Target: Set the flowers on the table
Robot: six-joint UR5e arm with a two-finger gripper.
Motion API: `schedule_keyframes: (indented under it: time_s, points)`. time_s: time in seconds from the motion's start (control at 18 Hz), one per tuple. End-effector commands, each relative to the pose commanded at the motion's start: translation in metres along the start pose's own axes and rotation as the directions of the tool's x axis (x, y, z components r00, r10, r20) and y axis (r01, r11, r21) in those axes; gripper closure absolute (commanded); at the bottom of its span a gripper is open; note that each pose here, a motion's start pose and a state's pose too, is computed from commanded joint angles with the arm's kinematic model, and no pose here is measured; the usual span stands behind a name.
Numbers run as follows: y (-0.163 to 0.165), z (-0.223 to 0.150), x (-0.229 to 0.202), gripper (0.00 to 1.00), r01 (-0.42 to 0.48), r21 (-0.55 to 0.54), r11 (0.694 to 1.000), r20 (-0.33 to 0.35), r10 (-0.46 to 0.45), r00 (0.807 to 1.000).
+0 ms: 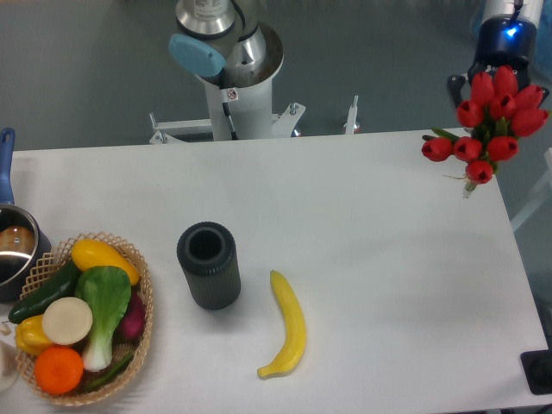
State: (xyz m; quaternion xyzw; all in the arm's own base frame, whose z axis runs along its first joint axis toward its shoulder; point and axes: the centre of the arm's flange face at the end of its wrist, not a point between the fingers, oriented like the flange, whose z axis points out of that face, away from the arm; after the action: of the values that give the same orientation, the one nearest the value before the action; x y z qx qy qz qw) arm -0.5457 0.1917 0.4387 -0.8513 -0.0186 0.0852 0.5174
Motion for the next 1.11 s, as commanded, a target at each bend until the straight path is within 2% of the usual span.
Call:
schedule_keyframes:
  time_s: [0.39, 0.83, 0.94, 1.11]
  points:
    - [0.002, 0.000, 0.000, 0.65, -0.001, -0.008, 1.000, 0.002, 0.001, 1.000]
    - [-0.004, -0.011, 0.004, 0.65, 0.022, -0.198, 0.980, 0.054, -0.012, 0.998]
    - [-0.014, 0.000, 0.006, 0.65, -0.006, -0.270, 0.963, 0.046, 0.019, 0.999]
    - [-0.027, 0.045, 0.019, 0.65, -0.071, -0.442, 0.894, -0.007, 0.075, 0.997]
